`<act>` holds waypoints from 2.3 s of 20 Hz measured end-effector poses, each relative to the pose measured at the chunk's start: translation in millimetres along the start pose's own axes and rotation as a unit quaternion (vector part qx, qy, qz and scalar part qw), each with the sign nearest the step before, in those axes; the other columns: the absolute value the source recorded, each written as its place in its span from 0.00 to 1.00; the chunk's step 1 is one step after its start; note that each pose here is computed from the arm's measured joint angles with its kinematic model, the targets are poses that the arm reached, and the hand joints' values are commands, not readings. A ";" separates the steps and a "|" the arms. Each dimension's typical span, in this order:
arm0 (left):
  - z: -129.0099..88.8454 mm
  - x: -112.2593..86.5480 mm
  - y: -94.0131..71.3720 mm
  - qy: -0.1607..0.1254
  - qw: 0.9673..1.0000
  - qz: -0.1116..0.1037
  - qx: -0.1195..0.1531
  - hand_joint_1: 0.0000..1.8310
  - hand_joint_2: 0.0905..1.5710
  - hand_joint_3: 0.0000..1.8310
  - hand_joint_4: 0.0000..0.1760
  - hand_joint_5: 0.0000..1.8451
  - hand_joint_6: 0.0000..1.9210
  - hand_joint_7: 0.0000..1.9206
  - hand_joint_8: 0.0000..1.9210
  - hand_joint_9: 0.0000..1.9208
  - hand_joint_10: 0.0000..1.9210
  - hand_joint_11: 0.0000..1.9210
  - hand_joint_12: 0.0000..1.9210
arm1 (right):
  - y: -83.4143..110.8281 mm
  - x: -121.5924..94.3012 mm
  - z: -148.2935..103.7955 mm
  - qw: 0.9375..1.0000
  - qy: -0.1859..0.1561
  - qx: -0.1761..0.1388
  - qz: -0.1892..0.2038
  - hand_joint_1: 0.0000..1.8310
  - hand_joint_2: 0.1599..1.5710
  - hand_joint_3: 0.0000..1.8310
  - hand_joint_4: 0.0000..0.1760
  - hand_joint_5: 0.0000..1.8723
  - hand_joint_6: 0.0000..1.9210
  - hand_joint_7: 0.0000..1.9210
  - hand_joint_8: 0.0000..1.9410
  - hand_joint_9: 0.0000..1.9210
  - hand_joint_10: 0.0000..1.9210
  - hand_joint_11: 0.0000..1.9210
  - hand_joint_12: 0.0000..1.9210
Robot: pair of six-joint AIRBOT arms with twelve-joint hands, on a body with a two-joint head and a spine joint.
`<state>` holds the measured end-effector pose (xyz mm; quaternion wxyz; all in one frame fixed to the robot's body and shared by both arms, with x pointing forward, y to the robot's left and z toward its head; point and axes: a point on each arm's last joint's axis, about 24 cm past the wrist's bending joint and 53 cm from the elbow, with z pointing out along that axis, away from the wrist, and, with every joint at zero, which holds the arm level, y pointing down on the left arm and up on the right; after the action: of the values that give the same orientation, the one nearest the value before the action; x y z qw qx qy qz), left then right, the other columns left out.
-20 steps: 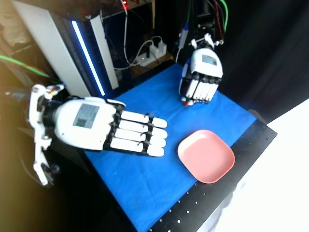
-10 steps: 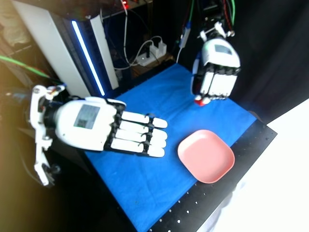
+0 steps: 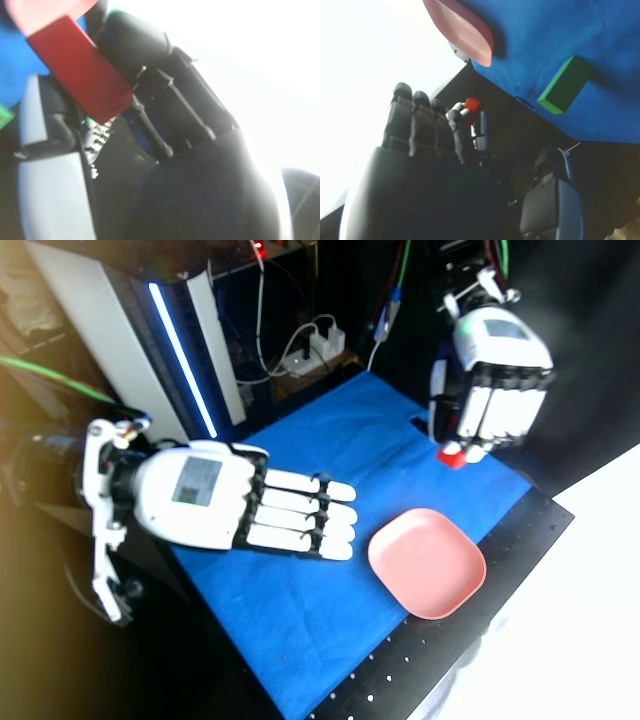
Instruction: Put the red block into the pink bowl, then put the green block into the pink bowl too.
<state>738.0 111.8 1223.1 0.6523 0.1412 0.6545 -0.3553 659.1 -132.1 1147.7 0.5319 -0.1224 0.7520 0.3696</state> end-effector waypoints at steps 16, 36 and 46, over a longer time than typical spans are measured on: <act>28.0 -13.5 5.1 -0.021 1.000 0.009 -0.007 0.71 0.61 0.00 0.00 0.62 0.29 0.73 0.21 0.82 0.02 0.63 0.48 | 13.0 14.8 20.1 1.000 0.005 -0.024 0.004 0.11 0.50 0.00 0.27 0.00 0.00 0.00 0.00 0.00 0.00 0.00 0.02; 65.2 40.2 -24.3 -0.007 0.999 -0.047 0.020 0.69 0.63 0.00 0.14 0.66 0.27 0.60 0.40 0.57 0.34 0.40 0.71 | 36.3 30.2 34.4 0.998 0.012 -0.060 -0.001 0.08 0.48 0.00 0.50 0.00 0.00 0.00 0.00 0.00 0.00 0.00 0.00; 67.7 60.4 -18.7 0.006 0.998 -0.067 0.010 0.76 0.65 0.00 0.00 0.59 0.40 0.58 0.36 0.54 0.54 0.42 0.67 | 40.9 33.4 35.6 0.998 0.016 -0.067 0.007 0.02 0.49 0.00 0.36 0.00 0.00 0.00 0.00 0.00 0.00 0.01 0.01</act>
<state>770.3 37.7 1177.7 0.6213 0.1057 0.6629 -0.4041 647.3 -72.2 1129.6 0.5077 -0.1589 0.7348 0.4207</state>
